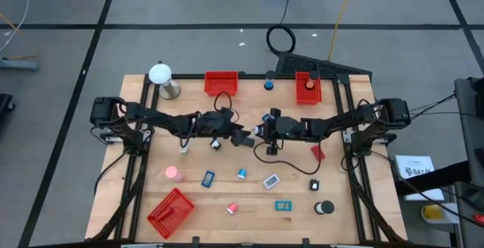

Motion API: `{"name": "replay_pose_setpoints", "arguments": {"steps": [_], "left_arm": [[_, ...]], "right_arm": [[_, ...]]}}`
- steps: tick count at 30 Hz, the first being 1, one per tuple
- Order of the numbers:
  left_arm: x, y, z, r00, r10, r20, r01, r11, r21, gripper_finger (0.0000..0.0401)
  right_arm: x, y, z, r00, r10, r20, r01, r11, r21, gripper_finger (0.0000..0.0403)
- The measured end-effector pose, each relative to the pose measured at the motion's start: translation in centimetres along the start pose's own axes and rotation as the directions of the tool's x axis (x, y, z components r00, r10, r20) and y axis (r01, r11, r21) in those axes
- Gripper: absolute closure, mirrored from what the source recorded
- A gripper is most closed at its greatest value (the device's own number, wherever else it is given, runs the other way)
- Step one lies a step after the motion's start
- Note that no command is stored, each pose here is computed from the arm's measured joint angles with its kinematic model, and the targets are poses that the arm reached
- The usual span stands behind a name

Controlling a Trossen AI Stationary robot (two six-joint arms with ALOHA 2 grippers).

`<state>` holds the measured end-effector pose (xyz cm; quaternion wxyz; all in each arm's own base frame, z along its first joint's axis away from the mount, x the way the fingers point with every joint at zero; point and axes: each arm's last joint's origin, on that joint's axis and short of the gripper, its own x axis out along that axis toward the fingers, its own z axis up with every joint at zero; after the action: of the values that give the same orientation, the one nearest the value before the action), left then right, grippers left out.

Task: Pick & Place Office items
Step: Put the purple charger adapter into the top left red basket

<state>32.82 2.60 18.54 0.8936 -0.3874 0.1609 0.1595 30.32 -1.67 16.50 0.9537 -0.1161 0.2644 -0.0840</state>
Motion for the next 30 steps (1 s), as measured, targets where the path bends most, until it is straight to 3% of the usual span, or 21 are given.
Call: {"name": "replay_pose_setpoints", "arguments": {"steps": [5,10,19,30], "left_arm": [[0.0,0.1,0.1,1.0,0.009,0.015,-0.008,0.999,-0.041,0.0119],[0.1,-0.1,0.5,0.998,0.027,0.055,-0.024,0.998,-0.056,0.0125],[4.2,-0.6,0.5,0.999,0.037,0.011,-0.036,0.997,-0.064,0.0118],[4.5,-0.2,0.8,0.999,0.042,0.001,-0.042,0.995,-0.089,0.0183]], "right_arm": [[-0.1,0.2,0.5,0.996,-0.088,0.027,0.089,0.994,-0.059,0.0272],[-0.1,0.2,0.7,0.995,-0.092,0.047,0.096,0.992,-0.076,0.0272],[-0.3,0.5,0.8,0.989,-0.137,0.05,0.143,0.98,-0.137,0.0273],[-0.3,0.9,0.5,0.987,-0.16,0.01,0.159,0.971,-0.18,0.0273]]}}
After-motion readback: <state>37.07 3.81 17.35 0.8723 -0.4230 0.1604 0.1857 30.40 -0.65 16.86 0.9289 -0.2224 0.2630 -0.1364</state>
